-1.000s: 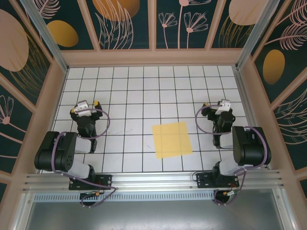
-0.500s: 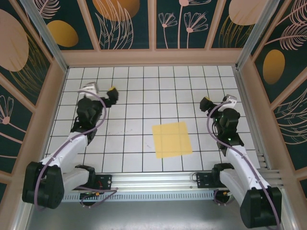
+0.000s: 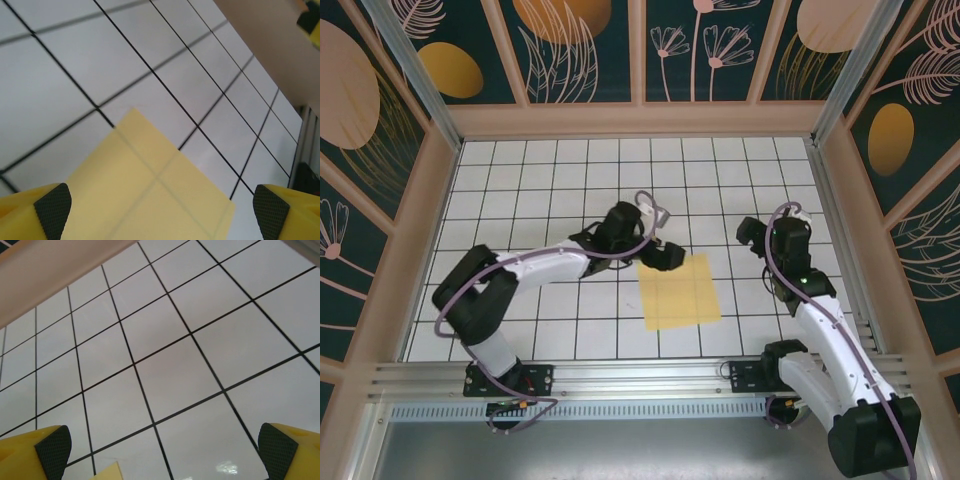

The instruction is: Fold a paper plane with a square sheet of paper (fold left side to right side)

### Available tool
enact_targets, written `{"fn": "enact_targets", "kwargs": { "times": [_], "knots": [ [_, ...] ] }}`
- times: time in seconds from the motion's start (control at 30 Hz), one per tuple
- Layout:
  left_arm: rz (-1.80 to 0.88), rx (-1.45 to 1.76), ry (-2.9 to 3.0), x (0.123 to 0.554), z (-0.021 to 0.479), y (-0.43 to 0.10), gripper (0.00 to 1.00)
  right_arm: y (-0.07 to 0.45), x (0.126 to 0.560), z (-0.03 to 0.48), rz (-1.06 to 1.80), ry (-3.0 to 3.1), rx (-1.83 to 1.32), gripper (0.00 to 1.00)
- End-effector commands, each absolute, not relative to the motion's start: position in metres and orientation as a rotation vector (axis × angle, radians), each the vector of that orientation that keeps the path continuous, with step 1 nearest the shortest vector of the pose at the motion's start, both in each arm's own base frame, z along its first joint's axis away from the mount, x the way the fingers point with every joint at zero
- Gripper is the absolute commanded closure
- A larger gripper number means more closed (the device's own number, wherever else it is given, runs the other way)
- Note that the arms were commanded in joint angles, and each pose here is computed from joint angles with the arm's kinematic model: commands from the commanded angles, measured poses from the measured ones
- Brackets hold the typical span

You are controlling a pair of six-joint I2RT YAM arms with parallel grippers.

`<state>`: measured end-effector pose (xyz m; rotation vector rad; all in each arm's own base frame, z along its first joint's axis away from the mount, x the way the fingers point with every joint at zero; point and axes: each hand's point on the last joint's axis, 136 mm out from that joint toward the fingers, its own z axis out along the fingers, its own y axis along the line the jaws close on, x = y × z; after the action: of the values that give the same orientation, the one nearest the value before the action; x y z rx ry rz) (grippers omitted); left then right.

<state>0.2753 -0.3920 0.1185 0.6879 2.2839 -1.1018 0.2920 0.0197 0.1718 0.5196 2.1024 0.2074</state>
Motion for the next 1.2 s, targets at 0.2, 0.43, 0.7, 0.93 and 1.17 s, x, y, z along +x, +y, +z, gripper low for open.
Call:
{"fn": "enact_targets", "kwargs": {
  "times": [0.2, 0.43, 0.7, 0.93, 1.17],
  "knots": [
    [-1.096, 0.813, 2.573, 0.252, 0.043, -0.413, 0.06, 0.002, 0.281, 0.174, 0.068, 2.119, 0.537, 0.01],
    [-0.901, 0.789, 2.670, 0.264, 0.012, -0.399, 0.06, 0.001, 0.280, 0.169, 0.061, 2.126, 0.539, 0.01],
    [-0.782, 0.750, 2.645, 0.314, 0.010, -0.391, 0.06, 0.002, 0.280, 0.166, 0.060, 2.140, 0.529, 0.01],
    [-0.715, 0.822, 2.596, 0.367, 0.016, -0.397, 0.06, 0.005, 0.278, 0.161, 0.075, 2.160, 0.526, 0.01],
    [-0.683, 0.896, 2.548, 0.394, 0.029, -0.407, 0.06, 0.014, 0.277, 0.152, 0.139, 2.183, 0.513, 0.01]
  ]
}}
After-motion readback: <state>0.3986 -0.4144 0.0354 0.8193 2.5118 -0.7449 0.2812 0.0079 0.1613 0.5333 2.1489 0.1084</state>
